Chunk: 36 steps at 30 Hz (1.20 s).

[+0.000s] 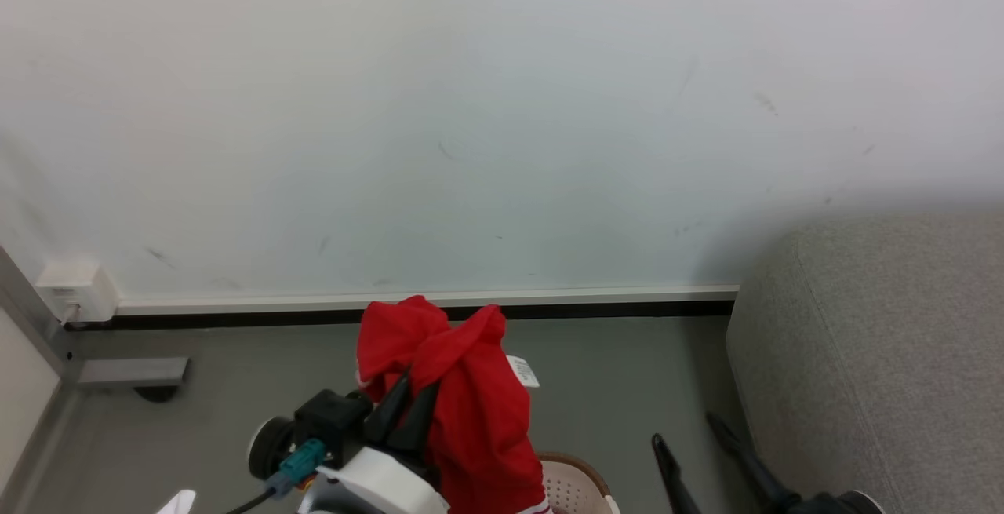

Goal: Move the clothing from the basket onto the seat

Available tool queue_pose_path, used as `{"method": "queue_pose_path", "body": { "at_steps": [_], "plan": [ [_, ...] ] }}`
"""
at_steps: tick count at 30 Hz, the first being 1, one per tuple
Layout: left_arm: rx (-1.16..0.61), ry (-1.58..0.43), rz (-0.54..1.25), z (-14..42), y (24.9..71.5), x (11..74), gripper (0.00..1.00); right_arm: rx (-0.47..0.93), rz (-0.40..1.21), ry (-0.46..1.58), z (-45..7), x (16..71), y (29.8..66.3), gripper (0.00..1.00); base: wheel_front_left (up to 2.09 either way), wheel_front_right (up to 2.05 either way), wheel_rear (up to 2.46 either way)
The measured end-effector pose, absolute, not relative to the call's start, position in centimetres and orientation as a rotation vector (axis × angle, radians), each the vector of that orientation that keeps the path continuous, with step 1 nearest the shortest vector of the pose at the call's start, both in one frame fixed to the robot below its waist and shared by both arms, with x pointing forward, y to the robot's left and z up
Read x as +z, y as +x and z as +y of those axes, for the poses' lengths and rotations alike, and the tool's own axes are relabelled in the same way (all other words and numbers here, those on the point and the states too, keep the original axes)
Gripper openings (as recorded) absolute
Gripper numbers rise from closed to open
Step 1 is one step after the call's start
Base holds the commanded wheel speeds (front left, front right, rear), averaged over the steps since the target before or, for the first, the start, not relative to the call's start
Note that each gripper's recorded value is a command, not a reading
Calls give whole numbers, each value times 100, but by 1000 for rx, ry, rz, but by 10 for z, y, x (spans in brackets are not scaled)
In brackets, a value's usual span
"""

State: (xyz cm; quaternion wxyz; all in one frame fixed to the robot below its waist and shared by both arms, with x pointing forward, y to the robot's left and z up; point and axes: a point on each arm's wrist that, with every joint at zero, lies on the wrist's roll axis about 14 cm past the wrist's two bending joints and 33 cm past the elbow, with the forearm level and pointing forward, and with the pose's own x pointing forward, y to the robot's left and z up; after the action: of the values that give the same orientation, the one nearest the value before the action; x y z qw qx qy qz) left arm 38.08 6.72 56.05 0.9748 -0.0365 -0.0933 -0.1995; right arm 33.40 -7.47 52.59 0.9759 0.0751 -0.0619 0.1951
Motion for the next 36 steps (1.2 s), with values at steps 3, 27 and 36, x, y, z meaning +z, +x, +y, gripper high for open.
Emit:
{"method": "queue_pose_path", "body": {
  "at_steps": [3, 27, 36],
  "plan": [
    [-452, -70, -202, 51, 380, 569, 0, 477, -137, 171, -49, 533, 328, 100, 0, 0, 0],
    [-899, -119, -218, -67, 319, 598, 0, 573, -127, 169, -26, 537, 329, 100, 0, 0, 0],
    [-967, -138, -187, -78, 309, 597, 0, 552, -118, 176, -35, 535, 327, 0, 0, 0, 0]
  ]
}}
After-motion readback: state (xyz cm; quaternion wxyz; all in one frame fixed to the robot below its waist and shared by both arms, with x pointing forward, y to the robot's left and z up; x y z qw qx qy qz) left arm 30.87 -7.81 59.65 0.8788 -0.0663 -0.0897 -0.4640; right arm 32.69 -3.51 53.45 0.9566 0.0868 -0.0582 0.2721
